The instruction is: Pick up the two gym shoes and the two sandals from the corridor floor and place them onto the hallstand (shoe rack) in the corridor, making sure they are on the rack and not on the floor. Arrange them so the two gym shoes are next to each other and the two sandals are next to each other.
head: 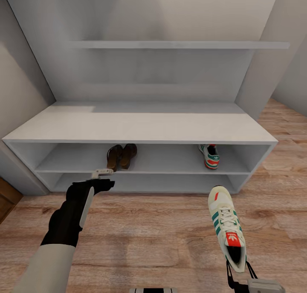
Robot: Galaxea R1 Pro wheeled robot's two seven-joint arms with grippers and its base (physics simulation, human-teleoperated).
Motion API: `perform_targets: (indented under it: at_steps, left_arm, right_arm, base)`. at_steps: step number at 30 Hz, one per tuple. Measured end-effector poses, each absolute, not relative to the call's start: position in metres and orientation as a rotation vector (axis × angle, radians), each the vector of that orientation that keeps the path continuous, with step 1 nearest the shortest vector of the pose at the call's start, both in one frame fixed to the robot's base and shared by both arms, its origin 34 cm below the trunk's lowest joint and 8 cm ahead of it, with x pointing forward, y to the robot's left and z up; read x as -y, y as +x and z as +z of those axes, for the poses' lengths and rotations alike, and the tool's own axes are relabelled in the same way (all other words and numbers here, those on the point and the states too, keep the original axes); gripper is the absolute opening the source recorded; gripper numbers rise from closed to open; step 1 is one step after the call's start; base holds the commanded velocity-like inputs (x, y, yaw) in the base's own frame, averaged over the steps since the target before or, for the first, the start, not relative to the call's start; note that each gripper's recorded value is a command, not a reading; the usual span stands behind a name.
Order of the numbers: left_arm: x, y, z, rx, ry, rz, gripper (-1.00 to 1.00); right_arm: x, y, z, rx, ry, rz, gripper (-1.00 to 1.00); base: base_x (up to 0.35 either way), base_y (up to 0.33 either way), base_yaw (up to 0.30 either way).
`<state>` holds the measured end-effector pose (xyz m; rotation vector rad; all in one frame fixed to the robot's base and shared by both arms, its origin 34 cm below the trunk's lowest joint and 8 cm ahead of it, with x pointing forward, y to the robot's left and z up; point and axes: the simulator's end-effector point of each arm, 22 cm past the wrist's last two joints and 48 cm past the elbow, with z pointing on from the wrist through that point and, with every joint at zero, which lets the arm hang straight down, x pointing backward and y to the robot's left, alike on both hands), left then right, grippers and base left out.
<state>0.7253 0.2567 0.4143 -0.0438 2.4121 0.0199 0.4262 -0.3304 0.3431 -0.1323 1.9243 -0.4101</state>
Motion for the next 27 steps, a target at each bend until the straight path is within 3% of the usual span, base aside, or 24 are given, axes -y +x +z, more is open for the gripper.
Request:
perform_targets:
  at_steps: [27]
  left_arm:
    - [-0.255, 0.658, 0.397, -2.21, 0.146, -0.043, 1.0]
  right_arm:
    - [0.33, 0.427, 0.343, -1.927, -0.13, -0.41, -1.0]
  base:
    - [0.0, 0.0, 0.0]
